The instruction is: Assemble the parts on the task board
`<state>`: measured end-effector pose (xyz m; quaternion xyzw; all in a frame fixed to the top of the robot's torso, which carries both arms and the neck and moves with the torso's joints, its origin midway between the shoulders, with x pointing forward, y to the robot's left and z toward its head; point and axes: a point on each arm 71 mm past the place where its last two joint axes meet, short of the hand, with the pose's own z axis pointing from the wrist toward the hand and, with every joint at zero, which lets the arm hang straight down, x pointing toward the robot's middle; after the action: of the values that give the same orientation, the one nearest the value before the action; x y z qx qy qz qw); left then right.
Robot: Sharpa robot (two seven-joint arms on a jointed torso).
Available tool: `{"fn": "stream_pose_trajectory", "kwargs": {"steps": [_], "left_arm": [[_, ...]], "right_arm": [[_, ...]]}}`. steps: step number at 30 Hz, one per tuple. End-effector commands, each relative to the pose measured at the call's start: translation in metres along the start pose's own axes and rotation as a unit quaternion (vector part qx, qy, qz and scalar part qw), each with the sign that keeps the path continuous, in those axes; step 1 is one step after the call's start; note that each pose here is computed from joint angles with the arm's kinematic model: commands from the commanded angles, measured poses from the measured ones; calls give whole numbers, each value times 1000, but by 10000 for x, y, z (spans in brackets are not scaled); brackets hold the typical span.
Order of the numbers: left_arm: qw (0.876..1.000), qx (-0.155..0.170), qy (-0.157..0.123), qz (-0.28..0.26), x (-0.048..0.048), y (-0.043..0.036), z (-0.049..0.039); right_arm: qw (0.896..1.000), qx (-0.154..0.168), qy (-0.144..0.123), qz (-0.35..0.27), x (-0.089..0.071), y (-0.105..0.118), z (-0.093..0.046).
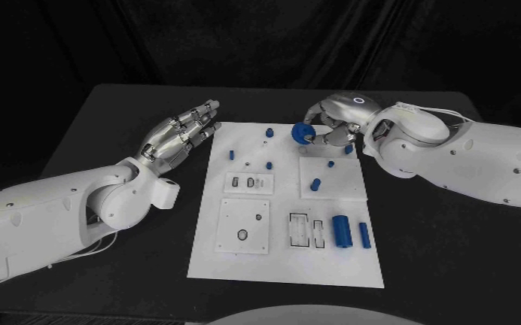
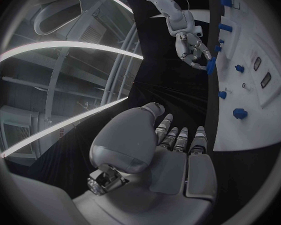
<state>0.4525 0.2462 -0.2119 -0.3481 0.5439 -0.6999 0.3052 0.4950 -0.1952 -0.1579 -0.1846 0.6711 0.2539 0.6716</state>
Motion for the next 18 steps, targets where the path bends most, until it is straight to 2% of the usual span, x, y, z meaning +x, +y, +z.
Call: {"fn": "stream_pose_trajectory", "kwargs": {"steps": [1,6,18], "left_arm": [[999,45,5,-3,19,-71,5],[999,44,6,-4,31,-66,14],[999,44,10,-6,59,-53,44]], "right_arm": [[1000,-8,12,7,10,111,74],[999,-22,34,6,59,269,219],[998,-44,54,0,140,517,536]]}}
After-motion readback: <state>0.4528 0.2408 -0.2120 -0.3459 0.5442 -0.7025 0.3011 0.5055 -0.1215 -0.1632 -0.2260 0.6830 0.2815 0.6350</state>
